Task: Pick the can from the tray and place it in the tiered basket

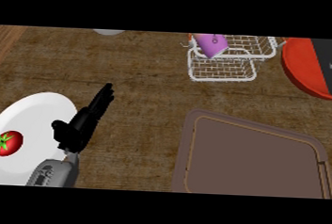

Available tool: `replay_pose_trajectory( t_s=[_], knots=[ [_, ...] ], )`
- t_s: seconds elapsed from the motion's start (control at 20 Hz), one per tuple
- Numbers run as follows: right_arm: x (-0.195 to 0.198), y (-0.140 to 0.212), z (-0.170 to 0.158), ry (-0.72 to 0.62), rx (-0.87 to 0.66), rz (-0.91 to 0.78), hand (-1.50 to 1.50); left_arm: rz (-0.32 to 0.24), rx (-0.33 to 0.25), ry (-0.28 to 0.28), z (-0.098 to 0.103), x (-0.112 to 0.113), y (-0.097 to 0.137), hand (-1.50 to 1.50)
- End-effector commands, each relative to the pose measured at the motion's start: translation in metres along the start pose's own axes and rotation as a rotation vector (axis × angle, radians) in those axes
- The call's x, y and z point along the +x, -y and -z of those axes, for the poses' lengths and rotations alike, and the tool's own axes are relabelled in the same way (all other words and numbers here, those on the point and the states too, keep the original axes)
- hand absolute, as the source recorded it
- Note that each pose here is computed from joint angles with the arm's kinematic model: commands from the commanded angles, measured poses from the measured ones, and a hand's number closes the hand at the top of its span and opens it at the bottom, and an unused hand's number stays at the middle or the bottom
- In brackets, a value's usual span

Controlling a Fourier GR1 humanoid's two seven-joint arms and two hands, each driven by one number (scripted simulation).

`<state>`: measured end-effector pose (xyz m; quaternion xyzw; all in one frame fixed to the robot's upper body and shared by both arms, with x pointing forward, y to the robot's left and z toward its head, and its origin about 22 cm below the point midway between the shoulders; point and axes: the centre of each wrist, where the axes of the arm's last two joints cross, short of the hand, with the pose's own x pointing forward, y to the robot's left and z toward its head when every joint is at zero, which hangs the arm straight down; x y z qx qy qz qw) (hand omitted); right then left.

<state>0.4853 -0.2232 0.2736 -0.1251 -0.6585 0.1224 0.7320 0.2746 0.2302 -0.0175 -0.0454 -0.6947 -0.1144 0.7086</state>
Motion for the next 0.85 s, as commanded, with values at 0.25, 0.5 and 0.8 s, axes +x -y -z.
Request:
replay_pose_trajectory(
  t_s=[0.25,0.5,0.8],
  knots=[
    [-0.034,0.131,-0.030,0.119,-0.408,0.164,-1.50,-0.002,0.017,0.000,-0.002,0.006,0.005,0.00],
    [-0.067,0.205,-0.065,0.161,-0.417,0.258,-1.50,0.010,0.012,0.021,-0.004,0.001,0.003,0.00],
    [-0.103,0.264,-0.108,0.156,-0.388,0.211,-1.50,0.008,-0.010,0.017,0.000,0.004,0.013,0.00]
  ],
)
